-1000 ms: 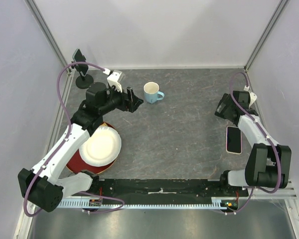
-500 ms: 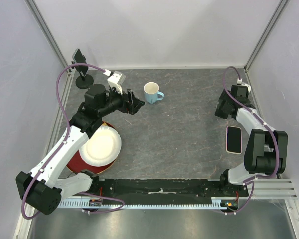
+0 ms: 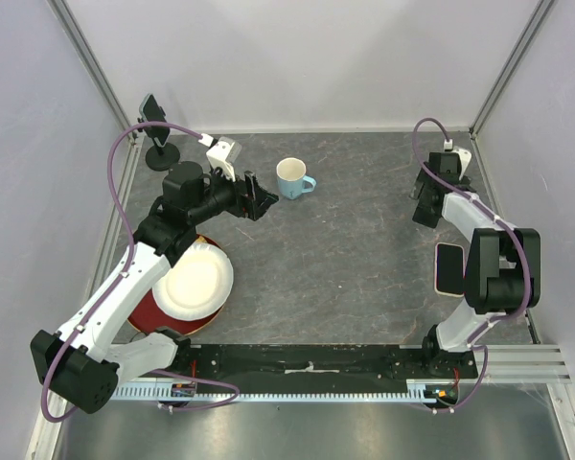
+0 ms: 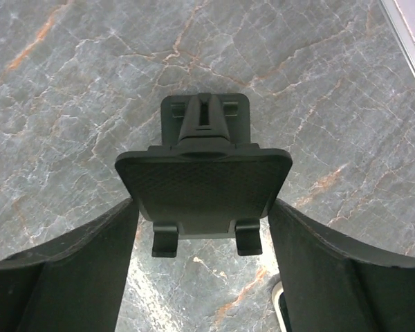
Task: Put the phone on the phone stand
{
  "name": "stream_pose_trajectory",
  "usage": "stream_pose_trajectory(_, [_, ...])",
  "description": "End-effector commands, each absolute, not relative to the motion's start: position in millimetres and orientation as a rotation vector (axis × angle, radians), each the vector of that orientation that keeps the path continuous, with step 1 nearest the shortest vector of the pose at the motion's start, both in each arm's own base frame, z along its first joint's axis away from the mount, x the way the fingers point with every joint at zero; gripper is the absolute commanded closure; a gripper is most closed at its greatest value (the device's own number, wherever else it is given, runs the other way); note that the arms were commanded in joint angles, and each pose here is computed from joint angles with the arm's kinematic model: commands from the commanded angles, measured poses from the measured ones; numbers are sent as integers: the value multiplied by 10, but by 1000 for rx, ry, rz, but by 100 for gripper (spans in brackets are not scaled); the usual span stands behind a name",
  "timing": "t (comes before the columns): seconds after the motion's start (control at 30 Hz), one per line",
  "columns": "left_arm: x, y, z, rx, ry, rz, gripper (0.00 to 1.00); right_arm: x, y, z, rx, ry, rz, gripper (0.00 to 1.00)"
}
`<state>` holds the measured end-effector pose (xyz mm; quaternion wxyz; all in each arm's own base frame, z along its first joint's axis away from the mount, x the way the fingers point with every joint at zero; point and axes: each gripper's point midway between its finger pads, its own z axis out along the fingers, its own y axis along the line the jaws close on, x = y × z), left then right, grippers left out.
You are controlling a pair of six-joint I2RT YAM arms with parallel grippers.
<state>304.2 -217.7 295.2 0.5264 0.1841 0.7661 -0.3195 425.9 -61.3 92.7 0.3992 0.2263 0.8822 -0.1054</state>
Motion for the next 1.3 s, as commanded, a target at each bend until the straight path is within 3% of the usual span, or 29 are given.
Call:
stream_pose_trajectory(0.0, [3052,-2200,3049,476,1777,-757,18,4368,-713,1109,619,2155,-341,23])
stream_pose_trajectory(0.07, [3055,-2208,3037,477,1782,-760,18,4352,-712,1097,618,2156,-350,30])
stream_pose_trajectory(0.27, [3076,-2222,2984,476,1800,-763,18,4299,-643,1059,571,2180,-334,78])
stream_pose_trajectory(0.37, [3080,-2230,2969,478,1805,-765,18,4267,-273,1088,451,2189,-242,89])
stream_pose_trajectory(0.63, [3104,-2245,2897,478,1827,-767,18,3817,891,1117,19,2231,42,100])
stream_pose_trajectory(0.9, [3136,-2251,2840,477,1845,-762,18,3001,2065,1178,-505,2164,429,99])
stream_pose_trajectory(1.27, [3242,-2212,2638,472,1877,-699,18,2483,2834,988,-864,2096,555,92])
